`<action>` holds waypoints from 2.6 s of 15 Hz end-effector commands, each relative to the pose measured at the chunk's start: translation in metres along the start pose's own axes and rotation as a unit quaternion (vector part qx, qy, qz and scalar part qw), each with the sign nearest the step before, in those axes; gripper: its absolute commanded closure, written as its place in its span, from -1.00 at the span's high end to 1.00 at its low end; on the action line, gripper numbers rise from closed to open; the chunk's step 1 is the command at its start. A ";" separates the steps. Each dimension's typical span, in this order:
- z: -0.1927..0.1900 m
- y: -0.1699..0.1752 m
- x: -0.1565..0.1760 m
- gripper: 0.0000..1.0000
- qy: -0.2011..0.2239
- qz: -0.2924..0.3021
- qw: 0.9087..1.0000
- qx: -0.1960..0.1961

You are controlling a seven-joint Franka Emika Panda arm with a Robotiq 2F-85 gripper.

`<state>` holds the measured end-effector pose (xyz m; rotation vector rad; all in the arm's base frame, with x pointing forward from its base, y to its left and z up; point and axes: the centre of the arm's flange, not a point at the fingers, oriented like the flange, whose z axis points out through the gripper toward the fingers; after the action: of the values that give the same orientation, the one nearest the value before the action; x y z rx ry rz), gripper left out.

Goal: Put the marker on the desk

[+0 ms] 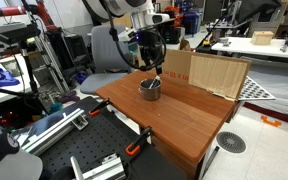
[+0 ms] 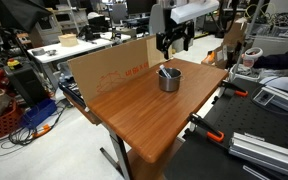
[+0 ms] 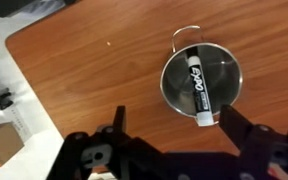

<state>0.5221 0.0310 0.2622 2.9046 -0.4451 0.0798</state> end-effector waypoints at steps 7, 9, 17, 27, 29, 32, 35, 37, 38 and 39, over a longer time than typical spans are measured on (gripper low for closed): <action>0.041 -0.044 0.030 1.00 0.002 0.017 0.999 -0.042; 0.046 -0.053 0.031 1.00 0.000 0.014 0.999 -0.045; 0.051 -0.059 0.037 -0.31 -0.006 0.008 0.999 -0.052; 0.045 -0.051 0.038 -0.89 -0.009 0.011 0.999 -0.048; 0.038 -0.048 0.038 -0.89 -0.009 0.017 0.999 -0.043; 0.015 -0.039 0.040 -0.89 -0.008 0.020 1.000 -0.013; -0.018 -0.023 0.046 -0.89 -0.011 0.029 0.999 0.018; -0.039 -0.004 0.052 -0.89 -0.018 0.036 0.999 0.034; -0.047 0.010 0.054 -0.89 -0.022 0.041 0.998 0.032; -0.053 0.023 0.058 -0.89 -0.028 0.044 0.998 0.033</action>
<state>0.5791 0.0268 0.3015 2.9327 -0.5754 0.0864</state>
